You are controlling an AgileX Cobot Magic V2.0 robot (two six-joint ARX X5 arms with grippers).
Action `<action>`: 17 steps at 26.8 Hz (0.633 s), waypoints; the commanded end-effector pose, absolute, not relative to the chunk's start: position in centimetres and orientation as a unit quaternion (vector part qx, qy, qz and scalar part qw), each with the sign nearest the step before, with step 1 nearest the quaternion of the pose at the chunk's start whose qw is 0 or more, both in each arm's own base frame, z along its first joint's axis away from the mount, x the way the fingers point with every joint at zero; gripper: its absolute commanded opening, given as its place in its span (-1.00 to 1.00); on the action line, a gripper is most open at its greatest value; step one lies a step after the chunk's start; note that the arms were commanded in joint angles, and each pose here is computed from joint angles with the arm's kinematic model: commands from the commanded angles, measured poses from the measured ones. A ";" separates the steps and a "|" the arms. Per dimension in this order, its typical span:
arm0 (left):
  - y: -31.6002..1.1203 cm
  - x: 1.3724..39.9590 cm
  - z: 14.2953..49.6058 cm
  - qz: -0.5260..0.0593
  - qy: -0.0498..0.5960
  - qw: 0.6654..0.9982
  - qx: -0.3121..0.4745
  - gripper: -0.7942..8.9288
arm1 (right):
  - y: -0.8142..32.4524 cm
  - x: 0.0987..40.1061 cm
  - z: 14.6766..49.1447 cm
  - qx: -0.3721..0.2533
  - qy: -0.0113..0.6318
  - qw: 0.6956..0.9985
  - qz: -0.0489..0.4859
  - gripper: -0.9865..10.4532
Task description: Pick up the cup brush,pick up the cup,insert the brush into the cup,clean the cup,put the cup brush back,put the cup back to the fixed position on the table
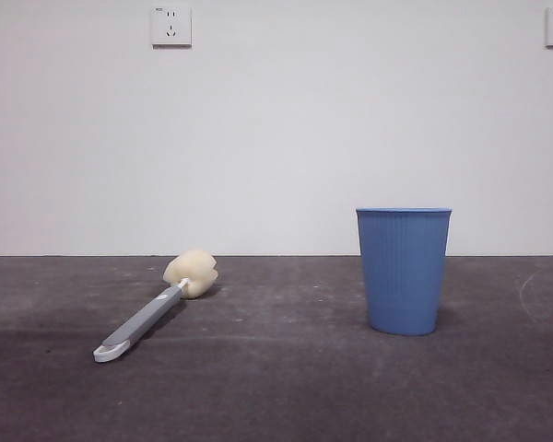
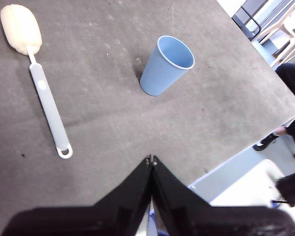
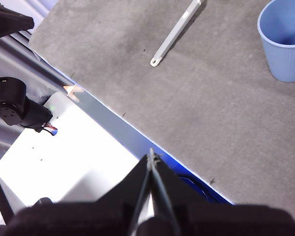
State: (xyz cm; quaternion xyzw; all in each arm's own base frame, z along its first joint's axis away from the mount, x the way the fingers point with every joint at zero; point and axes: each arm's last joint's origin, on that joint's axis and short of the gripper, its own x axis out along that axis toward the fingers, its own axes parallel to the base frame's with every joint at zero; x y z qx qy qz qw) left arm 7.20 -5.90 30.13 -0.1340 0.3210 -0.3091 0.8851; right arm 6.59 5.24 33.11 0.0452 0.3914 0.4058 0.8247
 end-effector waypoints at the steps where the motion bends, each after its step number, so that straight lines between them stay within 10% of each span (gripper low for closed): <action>1: -5.8 7.5 30.3 -0.295 0.275 0.911 -0.081 -0.85 | 5.3 6.6 33.1 0.042 0.389 0.826 0.407 -0.82; 11: -4.2 9.6 33.9 -0.182 -0.027 0.977 0.111 -0.84 | 5.3 6.6 33.1 0.042 0.389 0.826 0.407 -0.82; 17: -2.0 10.3 31.1 -0.088 -0.080 0.985 0.122 -0.84 | 5.3 6.6 33.1 0.042 0.389 0.826 0.407 -0.82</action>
